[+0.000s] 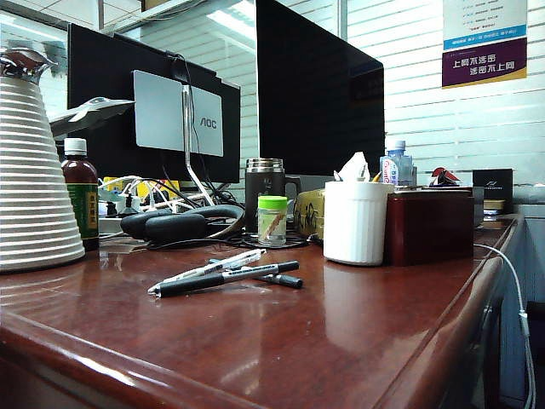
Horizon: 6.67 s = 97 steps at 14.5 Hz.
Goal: Pick up all the pens on the desk and put them into the pen holder one by one.
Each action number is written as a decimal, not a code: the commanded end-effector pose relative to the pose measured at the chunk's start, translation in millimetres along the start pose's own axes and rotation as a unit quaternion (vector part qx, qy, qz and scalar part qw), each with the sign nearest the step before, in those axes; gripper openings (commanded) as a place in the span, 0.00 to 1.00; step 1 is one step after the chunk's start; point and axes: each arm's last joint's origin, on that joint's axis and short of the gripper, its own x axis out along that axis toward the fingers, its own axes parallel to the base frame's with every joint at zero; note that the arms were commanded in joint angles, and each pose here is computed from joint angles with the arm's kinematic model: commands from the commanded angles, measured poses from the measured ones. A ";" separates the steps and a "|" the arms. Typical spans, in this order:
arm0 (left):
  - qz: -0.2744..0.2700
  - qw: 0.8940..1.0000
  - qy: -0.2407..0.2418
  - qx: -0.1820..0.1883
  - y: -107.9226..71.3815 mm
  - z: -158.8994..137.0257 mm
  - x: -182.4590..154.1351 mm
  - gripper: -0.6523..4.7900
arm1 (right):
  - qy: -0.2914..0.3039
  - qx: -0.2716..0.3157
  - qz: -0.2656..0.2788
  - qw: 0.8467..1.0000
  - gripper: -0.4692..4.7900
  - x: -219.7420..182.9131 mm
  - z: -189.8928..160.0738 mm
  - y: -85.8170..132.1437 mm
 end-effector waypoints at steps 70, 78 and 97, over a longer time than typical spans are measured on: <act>-0.284 0.939 0.187 0.046 -133.8 101.3 104.5 1.00 | -0.066 0.063 0.280 0.956 0.08 214.5 152.0 115.3; -0.291 0.928 0.227 0.043 -150.2 63.9 135.5 1.00 | -0.051 0.113 0.248 0.961 0.08 259.9 42.2 92.1; -0.282 0.919 0.270 0.055 -148.2 54.5 133.6 1.00 | -0.015 0.103 0.286 0.953 0.44 269.0 21.9 95.5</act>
